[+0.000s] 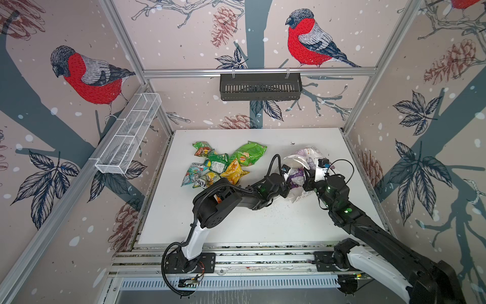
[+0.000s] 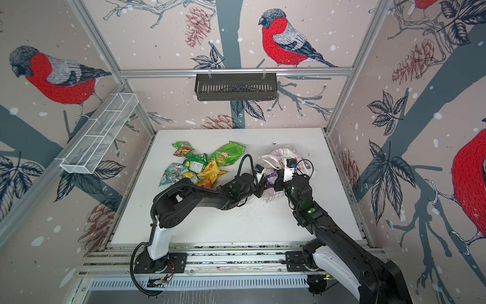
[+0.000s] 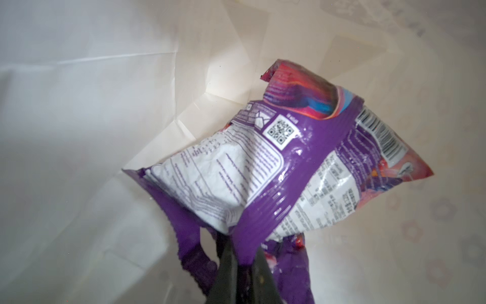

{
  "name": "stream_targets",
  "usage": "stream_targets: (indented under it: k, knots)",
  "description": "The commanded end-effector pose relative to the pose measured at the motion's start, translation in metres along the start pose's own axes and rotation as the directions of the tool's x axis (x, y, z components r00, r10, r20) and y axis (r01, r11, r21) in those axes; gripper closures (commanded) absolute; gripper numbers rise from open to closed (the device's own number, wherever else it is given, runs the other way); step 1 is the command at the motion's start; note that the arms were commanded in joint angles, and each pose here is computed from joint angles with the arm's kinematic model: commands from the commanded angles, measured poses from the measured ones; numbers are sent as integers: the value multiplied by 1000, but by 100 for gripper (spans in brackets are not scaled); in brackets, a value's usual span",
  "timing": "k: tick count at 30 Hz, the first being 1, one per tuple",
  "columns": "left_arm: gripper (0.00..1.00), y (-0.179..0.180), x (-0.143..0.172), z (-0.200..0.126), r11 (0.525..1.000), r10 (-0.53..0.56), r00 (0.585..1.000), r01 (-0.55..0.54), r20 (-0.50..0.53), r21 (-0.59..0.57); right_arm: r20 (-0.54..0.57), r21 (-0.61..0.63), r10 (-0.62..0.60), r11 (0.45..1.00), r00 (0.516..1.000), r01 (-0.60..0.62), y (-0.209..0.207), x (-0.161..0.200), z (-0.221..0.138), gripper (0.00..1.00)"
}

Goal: Take the snacks out of the paper bag
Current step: Pick up the snack from the paper bag.

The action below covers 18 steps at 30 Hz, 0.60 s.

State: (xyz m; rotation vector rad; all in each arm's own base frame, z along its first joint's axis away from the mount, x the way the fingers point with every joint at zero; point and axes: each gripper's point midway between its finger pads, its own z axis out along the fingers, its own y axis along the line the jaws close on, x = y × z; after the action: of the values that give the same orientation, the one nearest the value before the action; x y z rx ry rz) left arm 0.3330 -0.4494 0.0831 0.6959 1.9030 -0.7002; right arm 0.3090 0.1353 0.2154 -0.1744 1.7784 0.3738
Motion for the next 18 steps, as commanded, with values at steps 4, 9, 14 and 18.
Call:
stream_targets:
  k: [4,9,14,18]
  knots:
    - [100,-5,-31,-13,999,-24,994,21,102,29,44,15,16,1000,999,-16,-3,-10,-2,100]
    - [100,-1,-33,-23,1000,-16,994,16,108,3,49,28,23,999,999,-24,-5,-10,-2,100]
    - [100,5,-35,-38,1000,1,993,2,119,-27,41,39,32,999,999,-34,-7,-10,0,100]
    - [100,18,-38,-52,992,66,991,-53,115,-111,41,56,32,998,999,-35,-10,-9,0,100]
